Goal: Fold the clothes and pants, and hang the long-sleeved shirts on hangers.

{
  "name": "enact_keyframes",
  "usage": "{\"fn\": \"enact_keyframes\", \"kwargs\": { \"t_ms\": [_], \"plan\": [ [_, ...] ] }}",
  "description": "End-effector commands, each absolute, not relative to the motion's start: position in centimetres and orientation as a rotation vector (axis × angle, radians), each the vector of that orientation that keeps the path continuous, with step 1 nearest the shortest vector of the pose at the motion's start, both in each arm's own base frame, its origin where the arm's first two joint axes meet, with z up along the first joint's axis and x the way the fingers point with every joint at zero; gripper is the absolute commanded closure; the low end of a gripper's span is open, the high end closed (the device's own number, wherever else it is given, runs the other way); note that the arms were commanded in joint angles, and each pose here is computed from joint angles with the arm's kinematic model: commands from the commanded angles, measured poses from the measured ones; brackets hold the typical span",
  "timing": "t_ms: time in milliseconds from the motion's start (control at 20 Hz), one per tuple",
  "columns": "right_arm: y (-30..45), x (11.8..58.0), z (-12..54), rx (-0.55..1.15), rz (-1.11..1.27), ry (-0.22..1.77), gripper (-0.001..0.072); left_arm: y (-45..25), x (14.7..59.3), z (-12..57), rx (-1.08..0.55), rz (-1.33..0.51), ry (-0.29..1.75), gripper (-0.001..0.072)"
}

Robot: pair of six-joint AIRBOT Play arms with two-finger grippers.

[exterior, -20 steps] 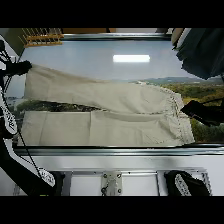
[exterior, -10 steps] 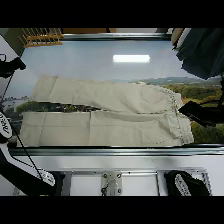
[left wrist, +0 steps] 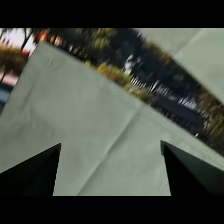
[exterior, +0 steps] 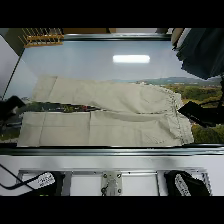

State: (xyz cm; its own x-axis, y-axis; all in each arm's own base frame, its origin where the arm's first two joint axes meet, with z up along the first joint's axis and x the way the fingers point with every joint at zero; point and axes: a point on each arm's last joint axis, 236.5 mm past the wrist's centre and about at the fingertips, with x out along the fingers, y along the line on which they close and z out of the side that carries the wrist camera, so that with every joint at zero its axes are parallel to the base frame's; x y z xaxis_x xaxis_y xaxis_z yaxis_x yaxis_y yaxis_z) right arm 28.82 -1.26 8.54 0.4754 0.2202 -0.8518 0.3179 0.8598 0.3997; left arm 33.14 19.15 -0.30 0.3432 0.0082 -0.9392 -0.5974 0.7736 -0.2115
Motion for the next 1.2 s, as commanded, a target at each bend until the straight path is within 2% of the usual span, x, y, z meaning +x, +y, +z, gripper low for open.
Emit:
{"fn": "enact_keyframes", "kwargs": {
  "t_ms": [0, 150, 350, 700, 850, 900, 1150],
  "plan": [
    [-0.6, 28.8, 9.0, 0.578, -0.041, 1.08, 0.0014, 17.5, 24.5, -4.5, -0.718, 0.537, 1.204, 0.0002],
    [0.2, 29.1, 9.4, 0.608, -0.013, 1.071, 0.0014, 17.1, 20.2, -7.0, -0.814, 0.622, 1.215, 0.0002],
    [0.5, 29.0, 9.4, 0.616, 0.002, 1.077, 0.0014, 16.2, 18.1, -10.0, -0.883, 0.691, 1.207, 0.0002],
    [0.8, 28.6, 9.3, 0.62, 0.009, 1.093, 0.0014, 17.9, 19.4, -10.6, -0.879, 0.738, 1.092, 0.0002],
    [1.3, 28.8, 9.6, 0.638, 0.026, 1.087, 0.0014, 17.0, 19.4, -12.0, -0.937, 0.723, 1.136, 0.0004],
    [1.4, 28.8, 9.7, 0.644, 0.032, 1.084, 0.0014, 16.7, 19.8, -12.2, -0.965, 0.712, 1.128, 0.004],
    [2.0, 29.0, 10.0, 0.668, 0.055, 1.076, 0.0014, 16.9, 22.3, -11.7, -0.991, 0.675, 1.034, 0.0041]
  ]
}}
